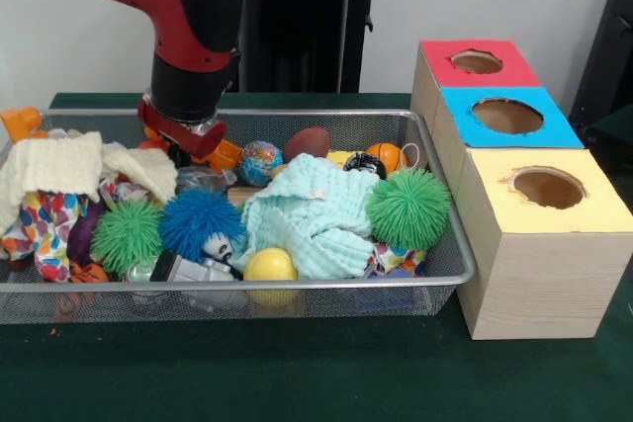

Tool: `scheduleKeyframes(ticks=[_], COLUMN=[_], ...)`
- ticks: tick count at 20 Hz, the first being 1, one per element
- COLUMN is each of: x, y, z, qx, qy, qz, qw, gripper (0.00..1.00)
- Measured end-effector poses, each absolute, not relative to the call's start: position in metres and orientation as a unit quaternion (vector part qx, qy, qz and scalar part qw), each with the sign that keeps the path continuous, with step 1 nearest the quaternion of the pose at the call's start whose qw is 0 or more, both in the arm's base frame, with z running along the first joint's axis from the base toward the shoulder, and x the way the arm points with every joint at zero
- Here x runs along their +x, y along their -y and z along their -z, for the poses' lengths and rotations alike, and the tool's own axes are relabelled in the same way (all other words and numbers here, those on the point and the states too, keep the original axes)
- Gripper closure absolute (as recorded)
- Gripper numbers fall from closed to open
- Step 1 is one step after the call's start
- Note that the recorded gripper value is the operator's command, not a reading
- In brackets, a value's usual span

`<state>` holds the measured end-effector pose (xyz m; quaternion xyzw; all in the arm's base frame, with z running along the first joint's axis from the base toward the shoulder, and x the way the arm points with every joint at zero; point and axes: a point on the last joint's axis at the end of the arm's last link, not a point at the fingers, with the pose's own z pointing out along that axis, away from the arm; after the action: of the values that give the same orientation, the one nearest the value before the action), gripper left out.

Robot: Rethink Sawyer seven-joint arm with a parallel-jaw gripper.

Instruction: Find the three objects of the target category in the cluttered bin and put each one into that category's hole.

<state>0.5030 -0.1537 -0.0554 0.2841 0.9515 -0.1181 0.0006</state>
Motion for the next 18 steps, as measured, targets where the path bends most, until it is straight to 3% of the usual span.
scheduleKeyframes(ticks=[5,6,18], x=[0.5035,0.5056,0.5085], y=[0.1538,0.1538,0.1615], z=[0.0547,0.0526,0.046], qx=[0.284,0.284,0.29], qy=[-0.952,-0.952,-0.95], qz=[0.118,0.118,0.119], qw=[0.001,0.004,0.01], gripper=[1.0,0.0,0.0])
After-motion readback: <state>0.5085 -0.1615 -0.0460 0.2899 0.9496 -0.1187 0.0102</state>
